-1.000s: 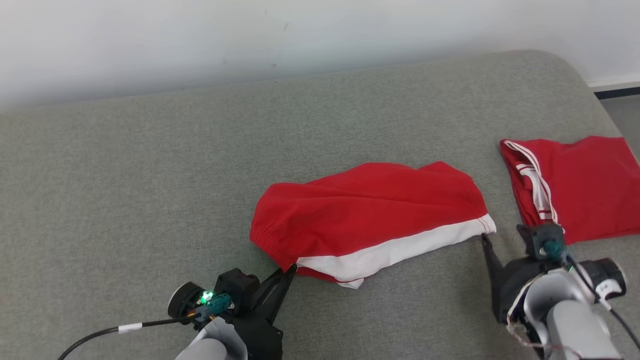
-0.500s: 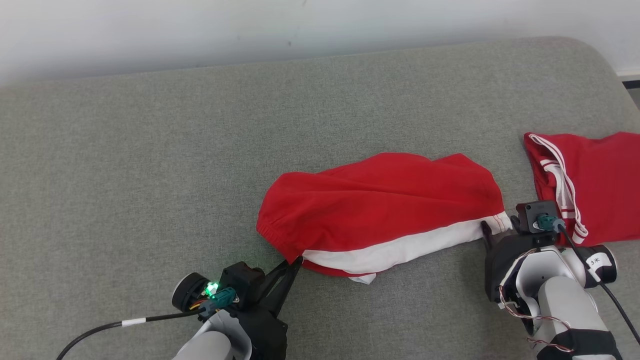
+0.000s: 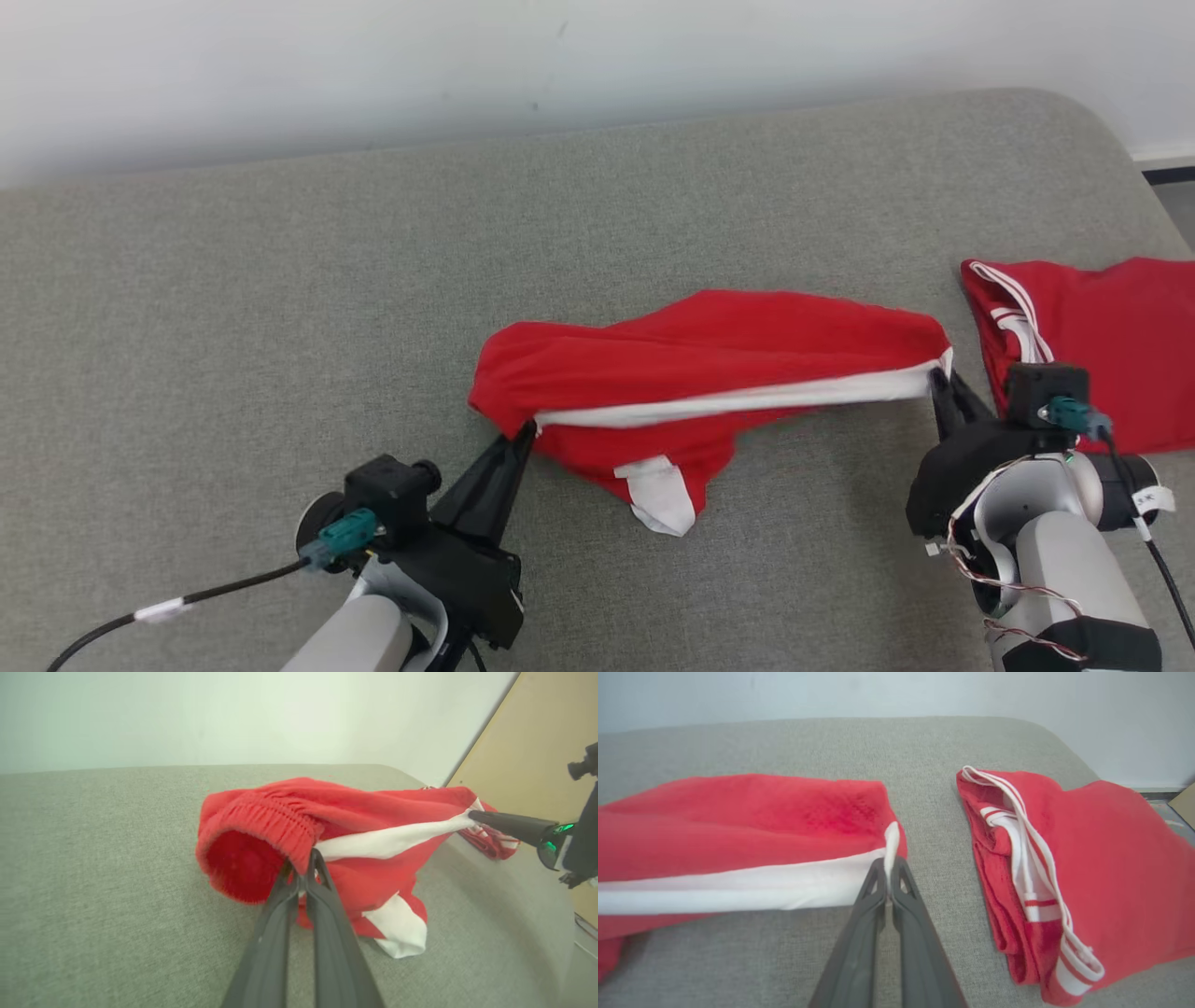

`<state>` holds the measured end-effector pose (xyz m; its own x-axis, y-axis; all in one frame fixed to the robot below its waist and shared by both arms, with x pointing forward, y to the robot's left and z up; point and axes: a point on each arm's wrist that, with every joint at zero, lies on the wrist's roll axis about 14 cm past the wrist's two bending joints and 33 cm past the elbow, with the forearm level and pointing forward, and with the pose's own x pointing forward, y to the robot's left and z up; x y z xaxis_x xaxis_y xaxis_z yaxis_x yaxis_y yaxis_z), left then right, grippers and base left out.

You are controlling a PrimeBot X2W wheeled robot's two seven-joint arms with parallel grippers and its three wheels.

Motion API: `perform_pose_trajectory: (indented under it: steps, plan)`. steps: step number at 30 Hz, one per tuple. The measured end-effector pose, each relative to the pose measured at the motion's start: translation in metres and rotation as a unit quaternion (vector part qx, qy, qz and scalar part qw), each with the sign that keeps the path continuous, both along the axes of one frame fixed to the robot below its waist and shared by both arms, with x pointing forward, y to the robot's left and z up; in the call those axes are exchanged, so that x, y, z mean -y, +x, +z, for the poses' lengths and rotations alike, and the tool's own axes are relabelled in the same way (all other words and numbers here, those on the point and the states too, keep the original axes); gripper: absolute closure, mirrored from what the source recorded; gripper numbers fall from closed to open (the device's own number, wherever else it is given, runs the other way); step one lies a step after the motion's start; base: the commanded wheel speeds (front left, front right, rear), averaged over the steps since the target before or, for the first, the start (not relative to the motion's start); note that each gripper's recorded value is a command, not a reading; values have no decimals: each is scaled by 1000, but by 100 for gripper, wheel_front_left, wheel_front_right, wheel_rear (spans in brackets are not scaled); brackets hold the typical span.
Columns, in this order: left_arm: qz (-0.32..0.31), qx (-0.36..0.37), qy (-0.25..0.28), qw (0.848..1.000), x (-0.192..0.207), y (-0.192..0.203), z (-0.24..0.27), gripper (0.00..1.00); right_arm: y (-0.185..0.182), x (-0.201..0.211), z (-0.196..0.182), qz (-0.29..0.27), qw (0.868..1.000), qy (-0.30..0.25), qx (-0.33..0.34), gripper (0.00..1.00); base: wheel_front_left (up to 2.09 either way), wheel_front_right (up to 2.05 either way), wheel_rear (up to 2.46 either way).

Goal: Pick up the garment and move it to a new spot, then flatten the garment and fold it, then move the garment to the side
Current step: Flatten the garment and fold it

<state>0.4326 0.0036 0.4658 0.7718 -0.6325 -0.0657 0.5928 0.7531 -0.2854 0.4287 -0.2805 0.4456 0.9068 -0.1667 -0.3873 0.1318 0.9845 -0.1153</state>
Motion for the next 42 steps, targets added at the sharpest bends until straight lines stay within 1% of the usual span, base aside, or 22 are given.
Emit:
perform_pose_trajectory:
  steps: [2,5,8,10,13,15,20,23,27,28,29,31,33,37,40,41,42]
  plan:
    - [12,10,-21,1000,-4,3,14,100,3,-3,16,-4,999,22,36,100,0,0,0]
    - [26,34,-46,998,-11,6,36,100,7,-5,43,-4,995,39,87,100,0,0,0]
    - [34,59,-80,994,-15,8,64,100,9,-7,75,-5,988,58,144,100,0,0,0]
    - [33,72,-106,991,-15,7,82,100,10,-9,98,-5,980,76,185,100,0,0,0]
    - [21,88,-129,988,-14,3,103,100,10,-13,134,1,965,96,243,100,0,0,0]
    - [9,98,-143,985,-13,1,120,100,9,-15,162,6,951,111,288,100,0,0,0]
    - [-31,122,-186,974,-8,-3,174,100,5,-25,216,26,923,130,361,100,0,0,0]
    - [-54,138,-188,971,-8,-4,203,100,4,-34,247,46,909,126,395,100,0,0,0]
    - [-79,137,-213,964,-9,-6,236,100,0,-47,288,70,886,120,442,100,0,0,0]
    - [-86,132,-233,960,-12,-7,249,100,-5,-46,306,72,873,114,469,100,0,0,0]
    - [-88,132,-236,959,-13,-7,253,100,-7,-46,313,73,869,113,477,100,0,0,0]
    - [-85,138,-224,961,-18,-5,256,100,-9,-46,320,72,864,108,486,100,0,0,0]
    - [-76,138,-228,961,-23,-3,258,100,-11,-46,325,72,860,106,493,100,0,0,0]
    - [-98,98,-243,960,-17,-11,252,100,-18,-45,335,71,851,103,509,100,0,0,0]
    - [-125,74,-271,952,-13,-21,259,100,-26,-40,349,67,839,99,531,100,0,0,0]
    - [-133,70,-282,948,-12,-23,264,100,-27,-39,352,65,836,97,536,100,0,0,0]
    - [-133,70,-282,948,-12,-23,264,100,-27,-39,352,65,836,97,536,100,0,0,0]
